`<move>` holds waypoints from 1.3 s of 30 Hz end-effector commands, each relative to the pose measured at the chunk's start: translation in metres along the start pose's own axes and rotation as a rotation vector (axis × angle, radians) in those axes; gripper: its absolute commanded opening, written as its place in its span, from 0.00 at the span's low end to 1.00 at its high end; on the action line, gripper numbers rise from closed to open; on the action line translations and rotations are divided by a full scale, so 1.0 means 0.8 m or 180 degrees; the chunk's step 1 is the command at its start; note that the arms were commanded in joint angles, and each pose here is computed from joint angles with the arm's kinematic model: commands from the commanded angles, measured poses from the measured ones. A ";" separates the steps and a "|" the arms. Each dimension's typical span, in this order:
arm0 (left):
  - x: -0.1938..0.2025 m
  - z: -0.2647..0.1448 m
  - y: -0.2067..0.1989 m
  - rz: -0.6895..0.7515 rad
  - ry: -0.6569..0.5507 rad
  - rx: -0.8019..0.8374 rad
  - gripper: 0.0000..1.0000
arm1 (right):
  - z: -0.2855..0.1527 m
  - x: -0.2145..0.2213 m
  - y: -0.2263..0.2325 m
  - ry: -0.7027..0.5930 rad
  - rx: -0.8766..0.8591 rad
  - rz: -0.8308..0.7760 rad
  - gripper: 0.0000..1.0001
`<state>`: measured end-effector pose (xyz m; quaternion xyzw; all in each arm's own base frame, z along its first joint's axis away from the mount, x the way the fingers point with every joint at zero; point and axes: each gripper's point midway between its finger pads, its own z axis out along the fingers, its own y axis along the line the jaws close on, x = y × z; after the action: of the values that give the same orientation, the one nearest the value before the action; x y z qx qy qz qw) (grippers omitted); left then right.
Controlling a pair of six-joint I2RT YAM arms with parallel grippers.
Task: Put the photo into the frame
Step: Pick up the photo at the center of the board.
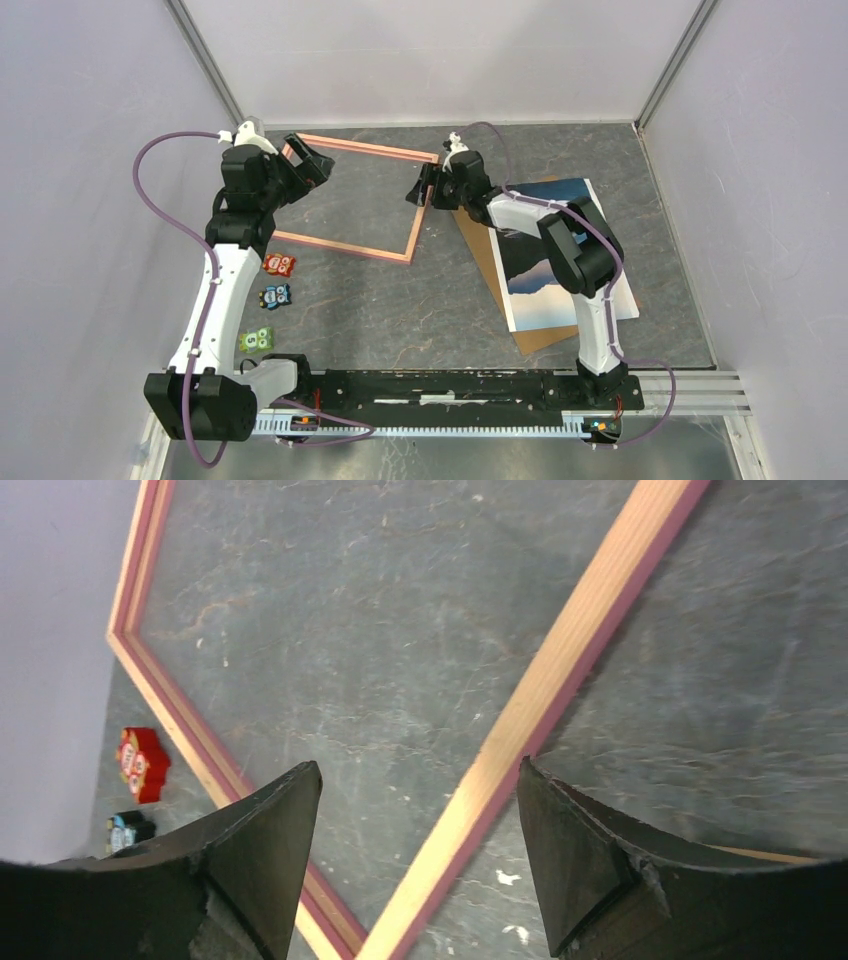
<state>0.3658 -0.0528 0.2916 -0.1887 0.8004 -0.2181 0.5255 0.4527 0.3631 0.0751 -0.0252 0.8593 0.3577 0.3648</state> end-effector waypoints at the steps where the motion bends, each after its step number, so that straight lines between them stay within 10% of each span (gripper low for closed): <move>1: -0.003 0.003 -0.012 -0.0097 -0.0024 0.0123 1.00 | -0.023 -0.041 0.005 -0.0190 0.0046 -0.0396 0.76; 9: 0.000 0.004 -0.020 -0.0115 -0.0005 0.0238 1.00 | -0.034 -0.069 -0.019 -0.0255 0.0130 -0.0595 0.70; 19: 0.054 0.025 -0.059 -0.0110 0.0527 0.0631 0.99 | -0.122 -0.122 -0.034 -0.0522 0.0554 -0.1547 0.87; 30: 0.275 0.018 -0.173 0.0109 0.2289 0.1526 0.98 | -0.273 0.001 -0.138 -0.0497 0.1260 -0.0581 0.88; 39: 0.425 -0.060 -0.233 -0.0084 0.2593 0.1819 0.97 | -0.402 0.073 -0.235 -0.0869 0.2509 0.0025 0.84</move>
<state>0.2286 -0.3479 0.1431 0.0901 0.8767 -0.4357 0.1827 0.2823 0.0756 0.0704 0.0729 0.8999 0.0591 0.4259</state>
